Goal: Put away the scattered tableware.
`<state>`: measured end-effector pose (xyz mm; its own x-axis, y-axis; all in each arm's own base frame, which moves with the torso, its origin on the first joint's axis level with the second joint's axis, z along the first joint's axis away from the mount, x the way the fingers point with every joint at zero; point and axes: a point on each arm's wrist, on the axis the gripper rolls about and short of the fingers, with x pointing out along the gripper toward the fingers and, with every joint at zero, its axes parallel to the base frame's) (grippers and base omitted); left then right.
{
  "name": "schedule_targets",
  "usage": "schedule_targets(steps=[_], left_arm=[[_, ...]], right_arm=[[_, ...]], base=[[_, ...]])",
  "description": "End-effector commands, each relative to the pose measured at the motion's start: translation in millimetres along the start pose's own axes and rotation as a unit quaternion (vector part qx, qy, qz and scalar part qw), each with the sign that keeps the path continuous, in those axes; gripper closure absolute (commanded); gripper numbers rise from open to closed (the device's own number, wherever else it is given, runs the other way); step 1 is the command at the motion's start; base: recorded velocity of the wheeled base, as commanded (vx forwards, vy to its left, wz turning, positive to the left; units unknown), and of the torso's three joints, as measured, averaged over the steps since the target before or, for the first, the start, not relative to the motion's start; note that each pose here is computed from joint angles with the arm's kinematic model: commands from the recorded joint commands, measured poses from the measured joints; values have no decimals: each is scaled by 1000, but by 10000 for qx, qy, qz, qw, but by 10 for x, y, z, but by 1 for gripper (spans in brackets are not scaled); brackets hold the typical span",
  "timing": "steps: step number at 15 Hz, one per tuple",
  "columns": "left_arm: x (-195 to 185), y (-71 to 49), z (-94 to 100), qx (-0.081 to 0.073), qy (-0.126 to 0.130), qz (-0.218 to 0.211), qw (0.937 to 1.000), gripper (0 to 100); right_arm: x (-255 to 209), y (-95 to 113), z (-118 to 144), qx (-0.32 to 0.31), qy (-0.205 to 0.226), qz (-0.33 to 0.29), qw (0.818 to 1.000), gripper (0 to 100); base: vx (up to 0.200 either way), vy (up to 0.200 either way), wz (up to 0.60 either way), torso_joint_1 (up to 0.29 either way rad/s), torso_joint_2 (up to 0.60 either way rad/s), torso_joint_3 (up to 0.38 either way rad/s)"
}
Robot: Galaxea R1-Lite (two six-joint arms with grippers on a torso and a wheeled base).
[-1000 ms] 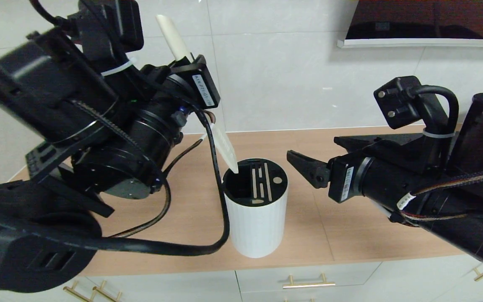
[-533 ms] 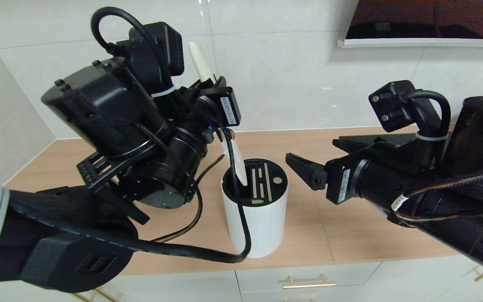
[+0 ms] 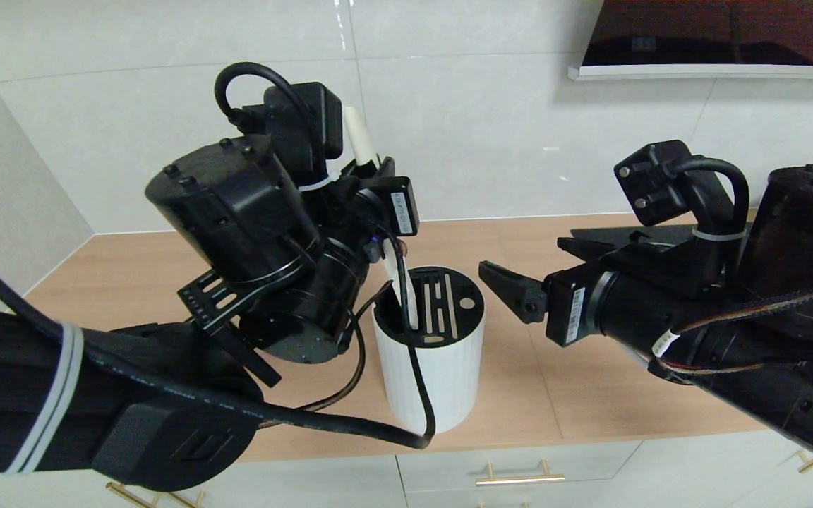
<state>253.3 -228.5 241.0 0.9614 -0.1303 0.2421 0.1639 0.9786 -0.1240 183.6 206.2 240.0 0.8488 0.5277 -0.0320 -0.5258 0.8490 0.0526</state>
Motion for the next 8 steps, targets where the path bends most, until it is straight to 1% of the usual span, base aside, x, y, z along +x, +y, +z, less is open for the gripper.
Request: schedule_targets(steps=[1,6,8], left_arm=[[33,-32,-130,93,136,56,9998,100],[30,-120,-349,231,383,1,9990,100],[37,-130,-442,296,481,-4,9984,100]], right_arm=[[13,3,-15,-8,22,-7,10000,0],[19,9,-23,-13,37,0,10000,0],[23,5,-27,-15,44,-8,10000,0]], base=[[0,0,0,0,0,0],[0,0,0,0,0,0],[0,0,0,0,0,0]])
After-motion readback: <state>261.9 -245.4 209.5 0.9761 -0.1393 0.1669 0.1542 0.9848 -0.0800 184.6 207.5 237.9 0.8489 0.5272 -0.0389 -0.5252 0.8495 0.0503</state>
